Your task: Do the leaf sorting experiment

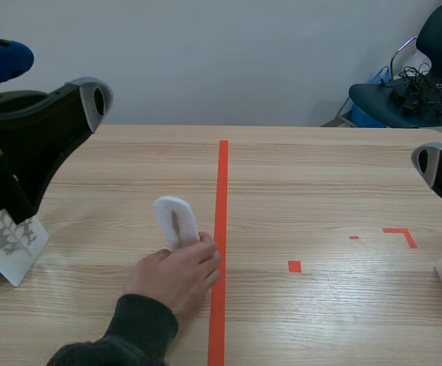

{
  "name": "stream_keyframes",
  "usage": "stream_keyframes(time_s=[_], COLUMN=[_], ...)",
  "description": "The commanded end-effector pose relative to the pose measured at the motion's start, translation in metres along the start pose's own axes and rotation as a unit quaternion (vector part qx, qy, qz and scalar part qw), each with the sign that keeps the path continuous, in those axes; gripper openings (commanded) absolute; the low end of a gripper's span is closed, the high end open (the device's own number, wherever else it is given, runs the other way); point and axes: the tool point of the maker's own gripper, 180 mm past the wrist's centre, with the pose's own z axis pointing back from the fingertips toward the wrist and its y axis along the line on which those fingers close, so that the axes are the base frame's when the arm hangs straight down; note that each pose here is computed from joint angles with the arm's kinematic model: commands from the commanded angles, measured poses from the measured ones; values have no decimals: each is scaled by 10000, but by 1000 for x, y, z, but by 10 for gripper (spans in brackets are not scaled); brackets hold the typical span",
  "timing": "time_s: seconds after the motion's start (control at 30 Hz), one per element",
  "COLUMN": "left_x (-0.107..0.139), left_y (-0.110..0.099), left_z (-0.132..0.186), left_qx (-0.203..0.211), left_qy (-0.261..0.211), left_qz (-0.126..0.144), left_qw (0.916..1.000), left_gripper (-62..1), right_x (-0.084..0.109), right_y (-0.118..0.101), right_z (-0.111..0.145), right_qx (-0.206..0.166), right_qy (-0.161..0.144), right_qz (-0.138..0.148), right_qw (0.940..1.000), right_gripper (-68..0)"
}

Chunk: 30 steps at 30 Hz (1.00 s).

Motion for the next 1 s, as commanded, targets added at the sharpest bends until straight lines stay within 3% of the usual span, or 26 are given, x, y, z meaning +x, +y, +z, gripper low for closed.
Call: stream_keyframes(time_s=[0.0,0.13,0.27,0.37,0.6,0.8,0.97], left_x=[1,-3,-14,-21,-67,-71,-68], left_y=[0,0,2,8,50,32,30], left_z=[0,-1,-1,0,9,12,11], left_qx=[27,25,35,95,471,-170,-212], left_qy=[-58,53,361,459,1047,1003,912], left_qz=[65,-25,-441,-505,-367,127,206], left_qw=[10000,10000,9984,9976,9927,9947,9954], left_gripper=[14,14,14,14,14,14,14], right_x=[5,5,5,5,4,0,-10], right_y=[-1,-1,-1,-1,-1,0,18], right_z=[-1,-1,-1,-1,-1,-2,-10], right_qx=[-17,-17,-17,-15,-15,-3,276], right_qy=[-136,-131,-128,-130,-91,-1,142], right_qz=[-35,-33,-32,-32,-31,56,51], right_qw=[9999,9999,9999,9999,10000,10000,9995], right_gripper=[4,4,4,4,4,4,4])
